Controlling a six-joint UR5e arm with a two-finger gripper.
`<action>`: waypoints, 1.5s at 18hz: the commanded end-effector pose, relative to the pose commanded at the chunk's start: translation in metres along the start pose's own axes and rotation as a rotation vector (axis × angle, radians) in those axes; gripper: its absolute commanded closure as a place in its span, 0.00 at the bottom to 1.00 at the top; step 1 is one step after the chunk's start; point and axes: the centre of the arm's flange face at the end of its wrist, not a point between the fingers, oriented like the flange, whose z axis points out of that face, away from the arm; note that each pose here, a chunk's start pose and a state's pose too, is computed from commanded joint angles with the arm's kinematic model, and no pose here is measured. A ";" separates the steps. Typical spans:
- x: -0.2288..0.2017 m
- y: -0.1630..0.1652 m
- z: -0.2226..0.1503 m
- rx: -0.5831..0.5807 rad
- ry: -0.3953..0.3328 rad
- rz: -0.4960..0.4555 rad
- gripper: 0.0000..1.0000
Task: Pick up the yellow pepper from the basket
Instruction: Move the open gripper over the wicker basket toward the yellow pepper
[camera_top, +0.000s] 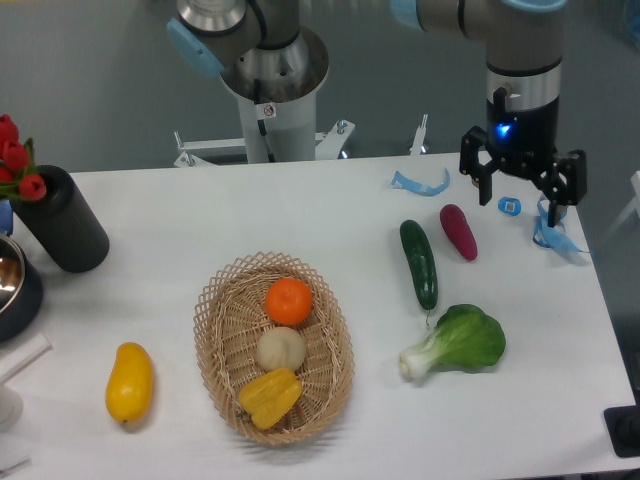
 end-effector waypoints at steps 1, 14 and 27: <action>-0.001 0.001 -0.001 -0.001 0.000 -0.001 0.00; 0.010 -0.005 0.011 0.075 0.036 -0.062 0.00; 0.067 -0.117 0.028 0.154 0.170 -0.396 0.00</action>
